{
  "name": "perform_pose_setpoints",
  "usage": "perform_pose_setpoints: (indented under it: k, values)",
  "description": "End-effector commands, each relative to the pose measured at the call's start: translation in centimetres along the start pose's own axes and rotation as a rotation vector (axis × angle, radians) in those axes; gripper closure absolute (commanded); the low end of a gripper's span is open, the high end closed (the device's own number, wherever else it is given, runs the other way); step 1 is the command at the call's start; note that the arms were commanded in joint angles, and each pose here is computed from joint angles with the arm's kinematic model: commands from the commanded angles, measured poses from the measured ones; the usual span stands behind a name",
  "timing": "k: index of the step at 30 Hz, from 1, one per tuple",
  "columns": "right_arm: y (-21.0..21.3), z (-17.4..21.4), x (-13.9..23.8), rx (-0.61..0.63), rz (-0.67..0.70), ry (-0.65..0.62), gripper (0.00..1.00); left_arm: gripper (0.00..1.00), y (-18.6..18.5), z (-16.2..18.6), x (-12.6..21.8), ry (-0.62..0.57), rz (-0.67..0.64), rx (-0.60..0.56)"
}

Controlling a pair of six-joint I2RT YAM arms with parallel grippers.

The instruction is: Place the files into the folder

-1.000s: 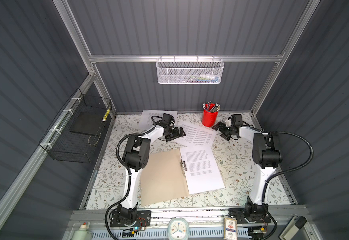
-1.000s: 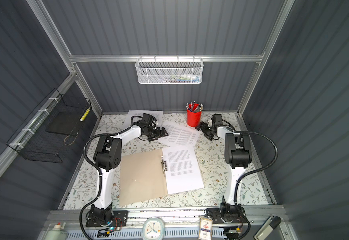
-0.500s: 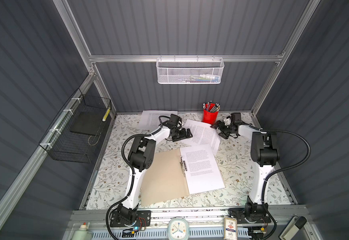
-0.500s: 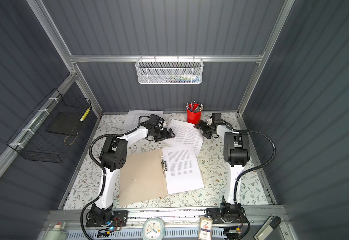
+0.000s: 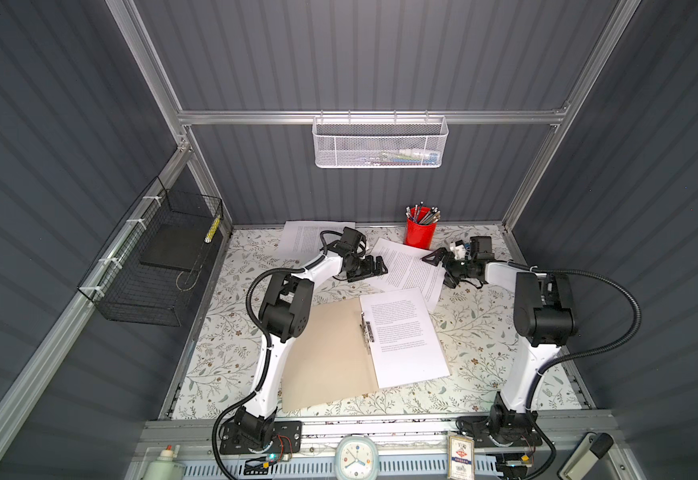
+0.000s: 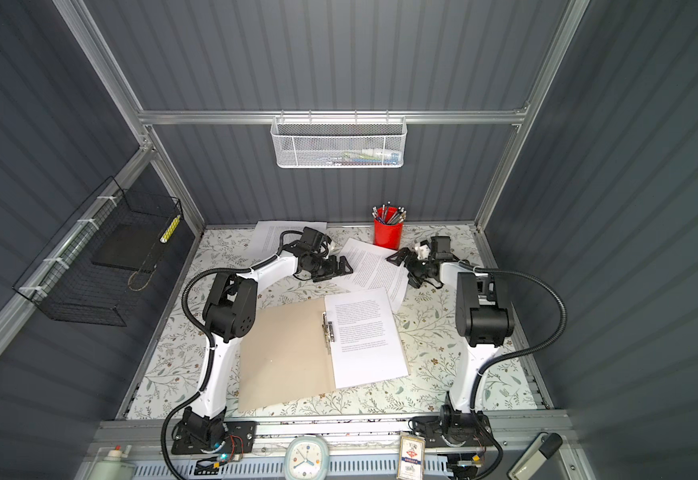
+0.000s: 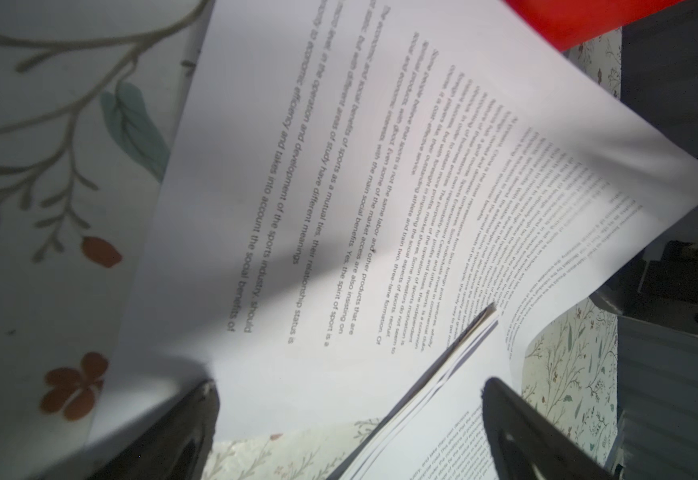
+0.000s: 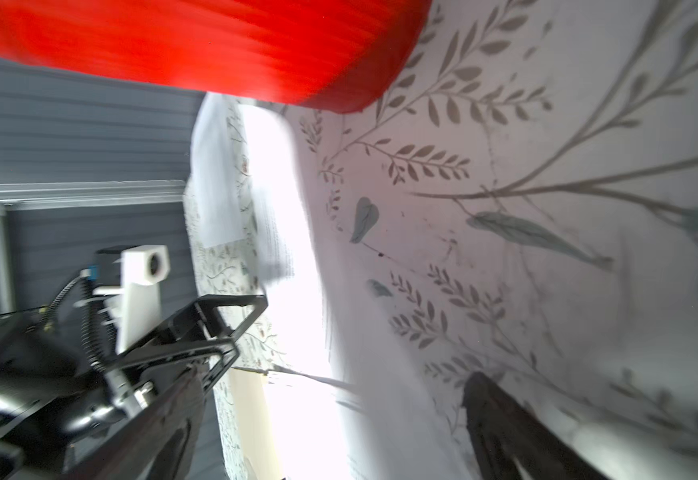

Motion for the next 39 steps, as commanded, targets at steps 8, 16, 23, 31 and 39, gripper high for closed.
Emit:
perform_pose_setpoints:
  k: [8,16,23,31,39]
  values:
    - [-0.2,0.2,0.9,0.009,-0.077,-0.034,0.32,0.0,2.8,3.7,-2.0,0.136,-0.051,0.088]
    - [-1.6,-0.5,0.4,0.007,0.006,-0.065,0.72,0.0,2.2,3.1,-1.0,0.113,-0.01,0.083]
    - [-2.2,-0.8,0.7,0.032,0.069,-0.098,0.94,0.0,0.2,1.2,0.7,0.073,0.07,0.043]
    - [-1.2,-1.7,3.4,0.114,0.137,-0.178,1.0,0.0,-5.2,-2.2,8.2,-0.076,0.139,-0.044]
    - [-0.8,0.8,10.4,0.066,0.18,-0.339,1.0,0.0,-6.8,0.3,18.9,-0.283,0.002,-0.096]
Point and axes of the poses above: each gripper's point midway between its finger pads, its own x axis back along the fingers, its own y axis along the line the jaws close on, z = x × y, the point moved 4 cm from there along x, back along the fingers, and after that the axes turned 7 degrees about -x, right-handed, at the moved point
